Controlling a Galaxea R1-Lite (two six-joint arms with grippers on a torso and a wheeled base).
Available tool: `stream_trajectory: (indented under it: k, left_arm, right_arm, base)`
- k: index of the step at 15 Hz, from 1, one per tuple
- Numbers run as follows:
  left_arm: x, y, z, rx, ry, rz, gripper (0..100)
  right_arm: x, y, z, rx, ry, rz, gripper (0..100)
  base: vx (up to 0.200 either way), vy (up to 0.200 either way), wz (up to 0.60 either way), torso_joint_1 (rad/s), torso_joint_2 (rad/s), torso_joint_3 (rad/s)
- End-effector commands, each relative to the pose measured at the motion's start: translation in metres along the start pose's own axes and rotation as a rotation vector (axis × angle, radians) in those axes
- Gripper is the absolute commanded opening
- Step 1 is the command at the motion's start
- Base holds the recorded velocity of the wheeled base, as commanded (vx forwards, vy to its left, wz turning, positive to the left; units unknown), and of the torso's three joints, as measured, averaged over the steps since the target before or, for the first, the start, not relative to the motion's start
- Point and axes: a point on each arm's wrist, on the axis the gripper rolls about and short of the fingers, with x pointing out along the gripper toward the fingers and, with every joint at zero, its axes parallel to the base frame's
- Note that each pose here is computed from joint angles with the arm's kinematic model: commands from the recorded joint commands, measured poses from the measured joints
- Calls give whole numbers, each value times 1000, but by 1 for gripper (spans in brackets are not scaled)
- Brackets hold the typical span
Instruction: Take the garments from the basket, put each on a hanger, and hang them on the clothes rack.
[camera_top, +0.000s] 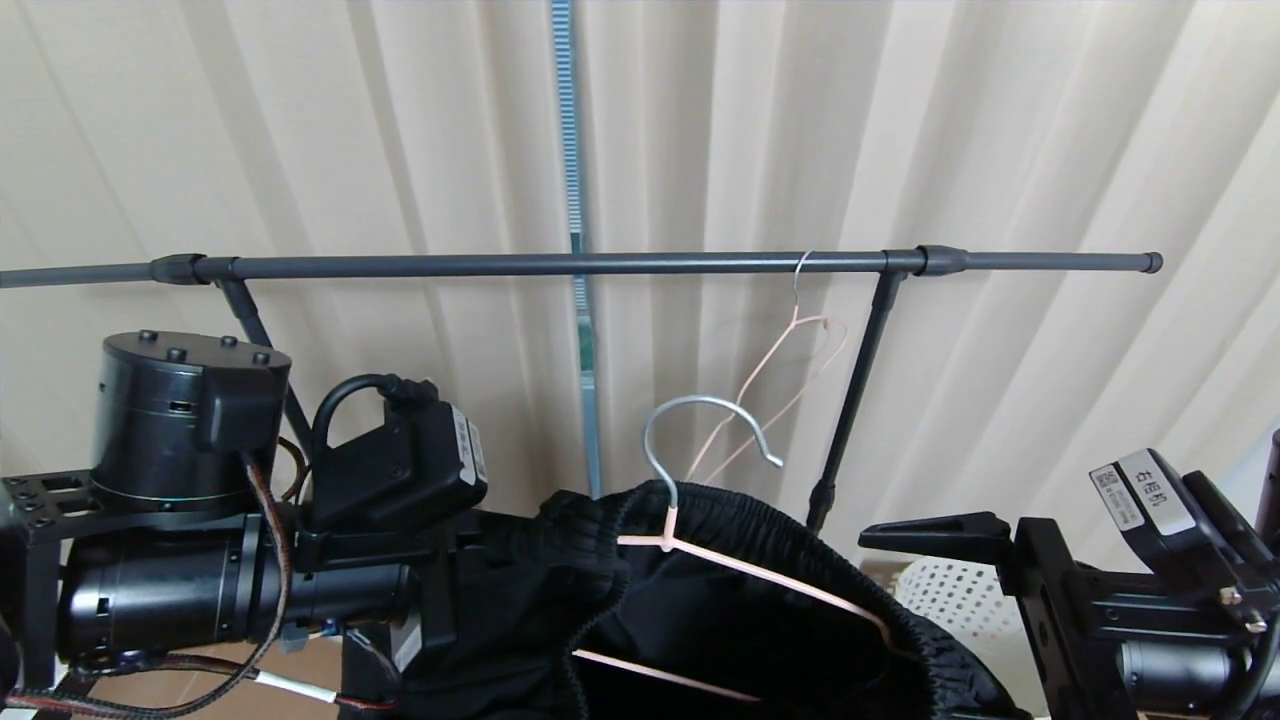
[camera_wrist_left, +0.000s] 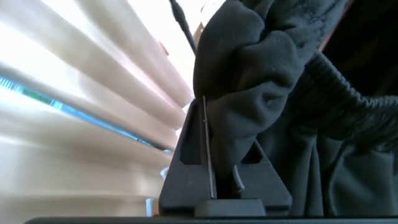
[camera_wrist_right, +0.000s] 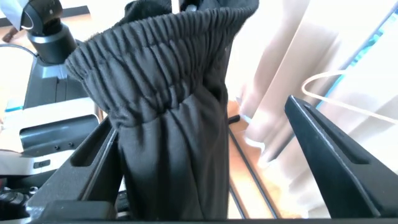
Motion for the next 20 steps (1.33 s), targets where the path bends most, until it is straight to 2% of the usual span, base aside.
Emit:
stream_trajectory:
  k: [1, 7, 15, 17, 20]
  left_arm:
    - [-10, 0, 2, -11, -16, 29, 0]
    - [-24, 1, 3, -48, -23, 89, 0]
    - [-45, 14, -6, -83, -10, 202, 0]
    - [-51, 12, -8, -114, -15, 217, 0]
    - [-62, 11, -6, -172, -43, 250, 0]
  right_arm:
    - [1, 1, -3, 5, 10, 9, 100]
    - [5, -1, -7, -6, 31, 13, 100]
    - [5, 0, -16, -70, 56, 21, 100]
    - [7, -9, -21, -42, 73, 8, 100]
    - [9, -27, -30, -13, 49, 27, 100]
  base:
    - [0, 0, 0, 0, 0, 0]
    - [0, 0, 0, 0, 0, 0]
    - [0, 0, 0, 0, 0, 0]
    - [0, 0, 0, 0, 0, 0]
    - [0, 0, 0, 0, 0, 0]
